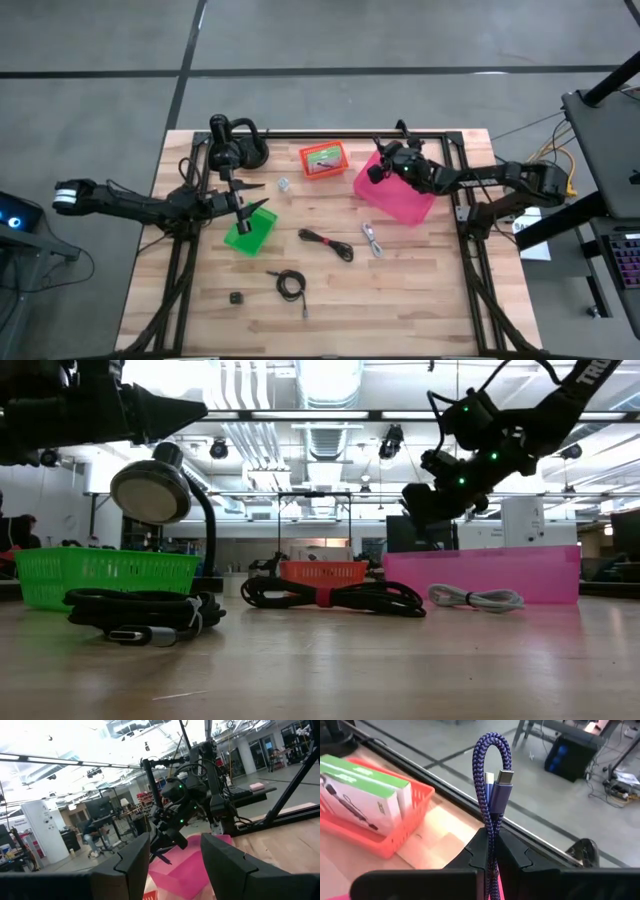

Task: Pick and place items into bin
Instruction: Put the blue charger cable into the pink bin

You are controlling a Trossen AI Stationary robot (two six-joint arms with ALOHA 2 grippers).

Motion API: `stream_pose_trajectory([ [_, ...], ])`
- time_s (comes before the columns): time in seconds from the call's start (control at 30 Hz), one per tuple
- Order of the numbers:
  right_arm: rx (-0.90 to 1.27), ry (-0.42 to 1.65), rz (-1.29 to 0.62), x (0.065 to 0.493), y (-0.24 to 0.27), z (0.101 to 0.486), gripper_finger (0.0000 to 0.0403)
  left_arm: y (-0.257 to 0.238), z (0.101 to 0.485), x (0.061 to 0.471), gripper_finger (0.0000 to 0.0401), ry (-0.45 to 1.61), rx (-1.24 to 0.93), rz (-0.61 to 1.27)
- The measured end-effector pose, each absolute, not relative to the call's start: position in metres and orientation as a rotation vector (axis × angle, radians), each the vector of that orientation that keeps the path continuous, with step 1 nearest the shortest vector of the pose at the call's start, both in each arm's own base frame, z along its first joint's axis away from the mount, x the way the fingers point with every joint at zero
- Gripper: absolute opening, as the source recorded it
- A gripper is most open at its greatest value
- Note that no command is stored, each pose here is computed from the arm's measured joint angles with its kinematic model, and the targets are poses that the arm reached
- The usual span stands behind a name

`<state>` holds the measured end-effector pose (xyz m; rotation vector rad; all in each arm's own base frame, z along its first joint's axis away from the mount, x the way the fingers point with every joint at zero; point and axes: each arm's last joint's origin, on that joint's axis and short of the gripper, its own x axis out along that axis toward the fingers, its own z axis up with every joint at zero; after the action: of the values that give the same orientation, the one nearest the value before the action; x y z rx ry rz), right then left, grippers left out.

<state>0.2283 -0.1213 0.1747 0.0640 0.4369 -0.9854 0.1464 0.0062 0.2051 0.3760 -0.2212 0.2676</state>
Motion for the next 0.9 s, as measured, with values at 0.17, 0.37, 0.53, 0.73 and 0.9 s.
stream_pose_trajectory([
  [0.17,0.067,0.504,-0.985,0.231,-0.123,0.186,0.0013,0.006,0.205,0.146,0.0162,-0.222,0.375,0.268],
  [0.37,0.156,0.693,-1.019,0.231,-0.123,0.197,0.0013,0.006,0.205,0.146,0.0162,-0.22,0.376,0.267],
  [0.53,0.18,0.753,-1.033,0.23,-0.122,0.202,0.0013,0.006,0.205,0.146,0.0162,-0.22,0.376,0.268],
  [0.73,0.207,0.81,-1.038,0.226,-0.12,0.198,0.0013,0.006,0.204,0.146,0.0162,-0.218,0.376,0.267],
  [0.9,0.258,0.83,-0.962,0.226,-0.118,0.196,0.0013,0.006,0.204,0.146,0.0162,-0.218,0.376,0.267],
])
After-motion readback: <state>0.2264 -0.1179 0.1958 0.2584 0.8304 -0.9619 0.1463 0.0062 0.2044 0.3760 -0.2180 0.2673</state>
